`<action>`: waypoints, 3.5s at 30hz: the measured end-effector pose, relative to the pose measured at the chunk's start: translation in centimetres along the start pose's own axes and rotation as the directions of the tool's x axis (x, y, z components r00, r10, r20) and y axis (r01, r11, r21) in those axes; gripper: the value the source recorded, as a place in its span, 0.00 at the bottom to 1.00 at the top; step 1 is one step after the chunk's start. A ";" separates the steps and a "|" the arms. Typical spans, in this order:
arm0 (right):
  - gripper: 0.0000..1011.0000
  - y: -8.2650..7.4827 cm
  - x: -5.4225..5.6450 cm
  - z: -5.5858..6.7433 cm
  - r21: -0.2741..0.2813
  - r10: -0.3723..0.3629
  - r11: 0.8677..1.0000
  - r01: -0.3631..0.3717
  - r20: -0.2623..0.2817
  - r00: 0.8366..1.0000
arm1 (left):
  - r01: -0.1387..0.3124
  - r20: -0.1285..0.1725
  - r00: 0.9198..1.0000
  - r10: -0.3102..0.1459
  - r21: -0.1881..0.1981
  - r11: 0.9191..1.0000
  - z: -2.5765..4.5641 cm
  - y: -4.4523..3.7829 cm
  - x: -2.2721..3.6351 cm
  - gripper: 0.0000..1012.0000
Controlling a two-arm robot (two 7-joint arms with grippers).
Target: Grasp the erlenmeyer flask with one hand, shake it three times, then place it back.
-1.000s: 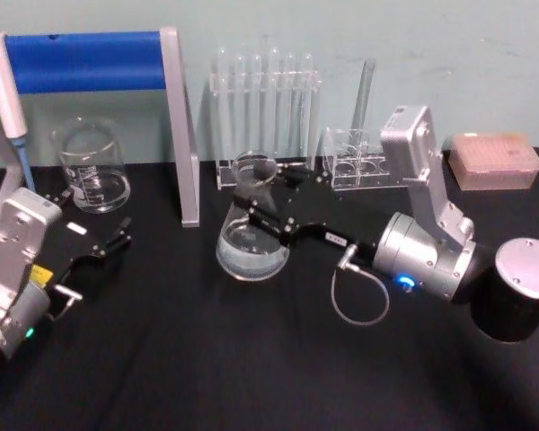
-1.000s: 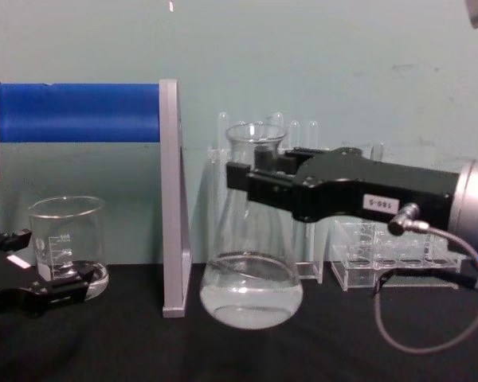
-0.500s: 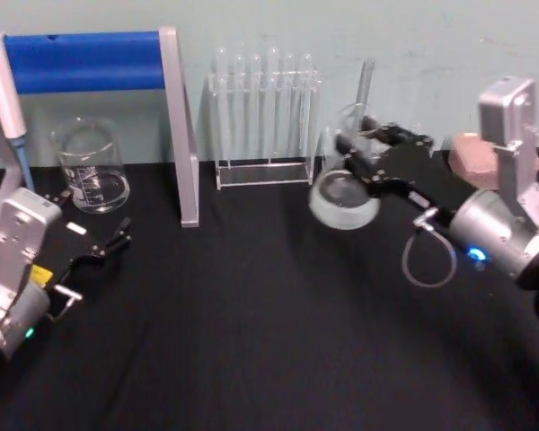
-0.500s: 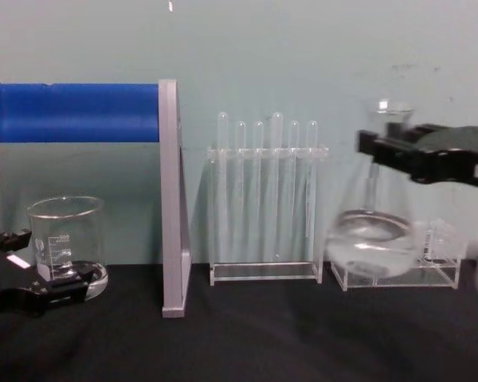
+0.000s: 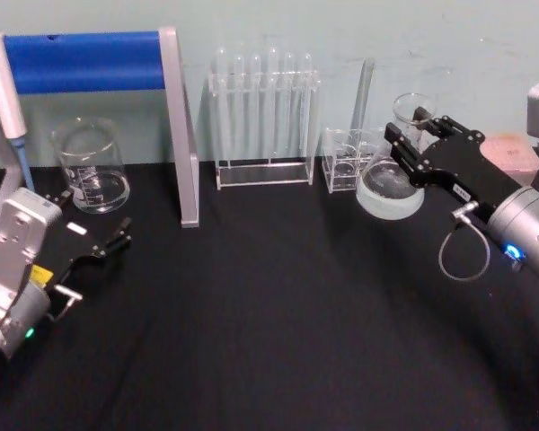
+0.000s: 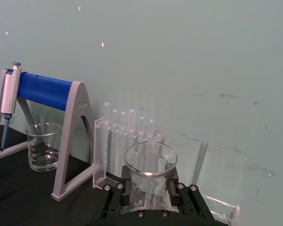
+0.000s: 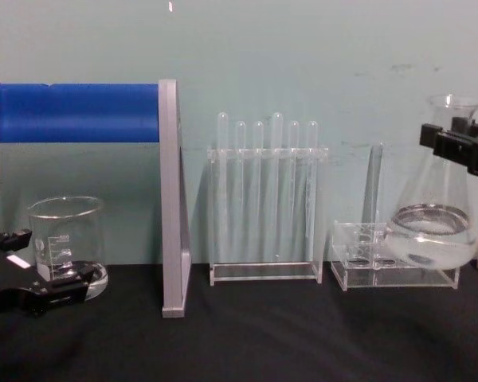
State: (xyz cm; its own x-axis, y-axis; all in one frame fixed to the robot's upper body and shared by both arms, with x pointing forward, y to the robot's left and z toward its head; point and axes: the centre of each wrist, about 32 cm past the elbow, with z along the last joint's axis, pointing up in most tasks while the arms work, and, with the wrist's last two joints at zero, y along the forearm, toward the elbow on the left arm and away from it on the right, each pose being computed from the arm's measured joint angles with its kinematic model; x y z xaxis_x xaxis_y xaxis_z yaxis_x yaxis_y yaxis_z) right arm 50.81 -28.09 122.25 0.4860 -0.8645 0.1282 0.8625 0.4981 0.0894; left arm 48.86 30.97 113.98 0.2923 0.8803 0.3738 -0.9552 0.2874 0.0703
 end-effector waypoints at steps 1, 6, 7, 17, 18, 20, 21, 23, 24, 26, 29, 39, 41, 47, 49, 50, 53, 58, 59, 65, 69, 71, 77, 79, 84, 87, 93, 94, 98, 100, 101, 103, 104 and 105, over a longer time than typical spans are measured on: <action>0.45 0.1 -0.1 0.0 0.000 0.007 1.000 -0.007 -0.001 1.000 | 0.000 0.000 1.000 0.000 0.000 1.000 0.00 0.00 0.00 0.99; 0.45 0.5 -0.5 0.0 0.001 0.049 0.999 -0.049 -0.006 0.999 | 0.000 0.000 1.000 0.000 0.000 1.000 0.00 0.00 0.00 0.99; 0.45 0.7 -0.8 0.0 0.000 0.071 0.997 -0.071 -0.008 0.997 | 0.000 0.000 1.000 0.000 0.000 1.000 0.00 0.00 0.00 0.99; 0.45 3.0 -3.6 -0.3 0.005 0.284 0.959 -0.284 -0.030 0.958 | 0.000 0.000 1.000 0.000 0.000 1.000 0.00 0.00 0.00 0.99; 0.45 3.3 -4.1 -0.4 0.006 0.314 0.950 -0.314 -0.035 0.949 | 0.000 0.000 1.000 0.000 0.000 1.000 0.00 0.00 0.00 0.99; 0.45 3.7 -4.5 -0.4 0.008 0.341 0.940 -0.341 -0.039 0.939 | 0.000 0.000 1.000 0.000 0.000 1.000 0.00 0.00 0.00 0.99; 0.45 4.0 -4.9 -0.4 0.009 0.365 0.931 -0.365 -0.043 0.930 | 0.000 0.000 1.000 0.000 0.000 1.000 0.00 0.00 0.00 0.99; 0.45 4.2 -5.1 -0.4 0.012 0.382 0.924 -0.382 -0.045 0.923 | 0.000 0.000 1.000 0.000 0.000 1.000 0.00 0.00 0.00 0.99; 0.45 4.4 -5.4 -0.5 0.014 0.398 0.918 -0.397 -0.048 0.916 | 0.000 0.000 1.000 0.000 0.000 1.000 0.00 0.00 0.00 0.99; 0.45 4.6 -5.6 -0.5 0.017 0.408 0.913 -0.407 -0.051 0.912 | 0.000 0.000 1.000 0.000 0.000 1.000 0.00 0.00 0.00 0.99; 0.45 4.9 -5.7 -0.5 0.020 0.416 0.910 -0.415 -0.055 0.908 | 0.000 0.000 1.000 0.000 0.000 1.000 0.00 0.00 0.00 0.99; 0.45 5.4 -5.4 -0.7 0.022 0.412 0.911 -0.411 -0.062 0.909 | 0.000 0.000 1.000 0.000 0.000 1.000 0.00 0.00 0.00 0.99; 0.45 5.4 -5.3 -0.7 0.021 0.407 0.913 -0.407 -0.062 0.911 | 0.000 0.000 1.000 0.000 0.000 1.000 0.00 0.00 0.00 0.99; 0.45 5.5 -5.0 -0.8 0.017 0.393 0.919 -0.393 -0.063 0.917 | 0.000 0.000 1.000 0.000 0.000 1.000 0.00 0.00 0.00 0.99; 0.45 5.5 -4.9 -0.9 0.013 0.389 0.921 -0.389 -0.064 0.919 | 0.000 0.000 1.000 0.000 0.000 1.000 0.00 0.00 0.00 0.99; 0.45 5.5 -4.8 -1.0 0.012 0.388 0.921 -0.388 -0.064 0.919 | 0.000 0.000 1.000 0.000 0.000 1.000 0.00 0.00 0.00 0.99; 0.45 5.6 -4.7 -1.2 0.002 0.385 0.923 -0.386 -0.065 0.921 | 0.000 0.000 1.000 0.000 0.000 1.000 0.00 0.00 0.00 0.99; 0.45 5.6 -4.5 -2.0 -0.021 0.383 0.923 -0.384 -0.059 0.922 | 0.000 0.000 1.000 0.000 0.000 1.000 0.00 0.00 0.00 0.99; 0.45 5.6 -4.5 -2.3 -0.028 0.383 0.922 -0.385 -0.055 0.922 | 0.000 0.000 1.000 0.000 0.000 1.000 0.00 0.00 0.00 0.99; 0.45 5.6 -4.3 -3.7 -0.050 0.392 0.918 -0.394 -0.047 0.919 | 0.000 0.000 1.000 0.000 0.000 1.000 0.00 0.00 0.00 0.99; 0.45 5.6 -4.3 -4.3 -0.063 0.397 0.915 -0.399 -0.048 0.917 | 0.000 0.000 1.000 0.000 0.000 1.000 0.00 0.00 0.00 0.99; 0.45 5.6 -4.3 -4.6 -0.067 0.400 0.913 -0.403 -0.050 0.915 | 0.000 0.000 1.000 0.000 0.000 1.000 0.00 0.00 0.00 0.99; 0.45 5.7 -4.5 -5.3 -0.065 0.419 0.904 -0.422 -0.051 0.907 | 0.000 0.000 1.000 0.000 0.000 1.000 0.00 0.00 0.00 0.99; 0.45 5.8 -4.5 -5.6 -0.059 0.429 0.900 -0.432 -0.051 0.902 | 0.000 0.000 1.000 0.000 0.000 1.000 0.00 0.00 0.00 0.99; 0.45 5.9 -4.6 -6.1 -0.054 0.447 0.891 -0.450 -0.055 0.893 | 0.000 0.000 1.000 0.000 0.000 1.000 0.00 0.00 0.00 0.99; 0.45 6.0 -4.6 -6.4 -0.055 0.455 0.887 -0.458 -0.059 0.889 | 0.000 0.000 1.000 0.000 0.000 1.000 0.00 0.00 0.00 0.99; 0.45 6.1 -4.7 -6.8 -0.063 0.461 0.883 -0.465 -0.069 0.885 | 0.000 0.000 1.000 0.000 0.000 1.000 0.00 0.00 0.00 0.99; 0.45 6.1 -4.7 -6.9 -0.065 0.461 0.883 -0.465 -0.071 0.885 | 0.000 0.000 1.000 0.000 0.000 1.000 0.00 0.00 0.00 0.99; 0.45 6.1 -4.6 -7.1 -0.072 0.464 0.881 -0.469 -0.075 0.883 | 0.000 0.000 1.000 0.000 0.000 1.000 0.00 0.00 0.00 0.99; 0.45 6.1 -4.6 -7.2 -0.074 0.465 0.880 -0.470 -0.076 0.882 | 0.000 0.000 1.000 0.000 0.000 1.000 0.00 0.00 0.00 0.99; 0.45 6.1 -4.6 -7.2 -0.074 0.465 0.879 -0.470 -0.077 0.882 | 0.000 0.000 1.000 0.000 0.000 1.000 0.00 0.00 0.00 0.99; 0.45 6.2 -4.6 -7.2 -0.076 0.467 0.878 -0.472 -0.078 0.881 | 0.000 0.000 1.000 0.000 0.000 1.000 0.00 0.00 0.00 0.99; 0.45 6.2 -4.6 -7.3 -0.077 0.467 0.878 -0.473 -0.079 0.881 | 0.000 0.000 1.000 0.000 0.000 1.000 0.00 0.00 0.00 0.99; 0.45 6.2 -4.6 -7.3 -0.078 0.467 0.878 -0.473 -0.079 0.880 | 0.000 0.000 1.000 0.000 0.000 1.000 0.00 0.00 0.00 0.99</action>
State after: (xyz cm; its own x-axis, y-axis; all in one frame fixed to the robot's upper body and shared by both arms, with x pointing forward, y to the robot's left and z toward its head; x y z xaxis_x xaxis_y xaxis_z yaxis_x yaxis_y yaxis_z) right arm 54.90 -21.52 115.02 0.8422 -0.5337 0.0763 0.5381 0.8408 -0.0590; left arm 48.86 30.97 113.98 0.2923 0.8803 0.3737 -0.9552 0.2874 0.0702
